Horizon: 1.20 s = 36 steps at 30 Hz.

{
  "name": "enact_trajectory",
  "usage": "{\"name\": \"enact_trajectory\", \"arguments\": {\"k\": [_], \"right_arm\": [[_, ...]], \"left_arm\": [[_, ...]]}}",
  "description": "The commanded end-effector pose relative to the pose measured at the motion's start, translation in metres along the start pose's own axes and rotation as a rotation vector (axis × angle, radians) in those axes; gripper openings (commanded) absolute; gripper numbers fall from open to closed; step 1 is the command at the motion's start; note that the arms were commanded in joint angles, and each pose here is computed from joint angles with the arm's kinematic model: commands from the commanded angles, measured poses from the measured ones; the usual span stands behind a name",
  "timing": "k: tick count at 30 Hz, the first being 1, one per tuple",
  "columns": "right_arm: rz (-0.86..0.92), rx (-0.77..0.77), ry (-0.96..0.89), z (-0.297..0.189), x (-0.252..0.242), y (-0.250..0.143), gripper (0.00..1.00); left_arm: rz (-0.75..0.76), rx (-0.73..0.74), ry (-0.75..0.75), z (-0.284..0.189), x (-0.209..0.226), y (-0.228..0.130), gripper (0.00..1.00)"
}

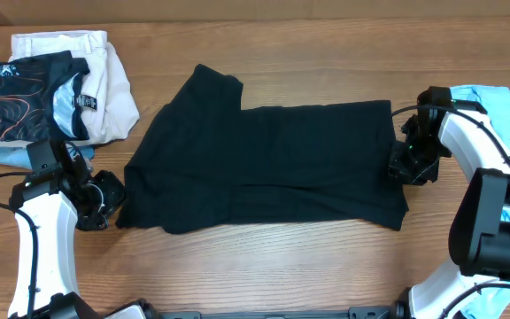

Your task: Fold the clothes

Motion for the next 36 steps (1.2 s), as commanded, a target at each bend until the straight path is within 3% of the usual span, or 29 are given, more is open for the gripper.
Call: {"name": "enact_trajectory", "arguments": {"k": [1,11,12,15,16,21,26,31,36], "right_arm": [[-0.023,-0.022,0.000,-0.002,0.001,-0.003,0.33],[-0.031,-0.026,0.020,0.004,0.004,-0.004,0.29],[-0.030,-0.026,0.021,0.004,0.004,-0.004,0.26],[-0.029,-0.018,0.019,0.004,0.004,-0.005,0.05],[-0.028,-0.011,0.021,0.004,0.004,-0.006,0.04],[-0.013,0.070,0.044,-0.005,0.006,-0.018,0.04],[0.009,0.164,0.068,-0.052,0.012,-0.028,0.04],[-0.013,0.044,0.100,-0.103,0.023,-0.010,0.04],[-0.027,-0.040,0.122,-0.113,0.028,0.003,0.04]], "left_arm": [[0.016,-0.027,-0.023,-0.008,-0.002,0.005,0.56],[0.016,-0.029,-0.024,-0.008,-0.002,0.005,0.56],[0.017,-0.029,-0.024,-0.008,-0.002,0.005,0.56],[0.016,-0.029,-0.024,-0.008,-0.002,0.005,0.56],[0.016,-0.029,-0.024,-0.008,-0.002,0.005,0.56],[0.017,-0.030,-0.024,-0.008,-0.002,0.005,0.56],[0.017,-0.030,-0.024,-0.008,-0.002,0.005,0.55],[0.017,-0.030,-0.024,-0.008,-0.002,0.005,0.55],[0.016,-0.026,-0.023,-0.008,-0.002,0.005,0.55]]}}
Point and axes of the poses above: each gripper's point midway between its finger pads, its own z axis out along the fingers, its own x axis along the line the jaws close on, y = z × x, the point moved 7 cm from there along -z, back along the fingers, and after that the axes turned 6 degrees about z, right-handed, at the moved point
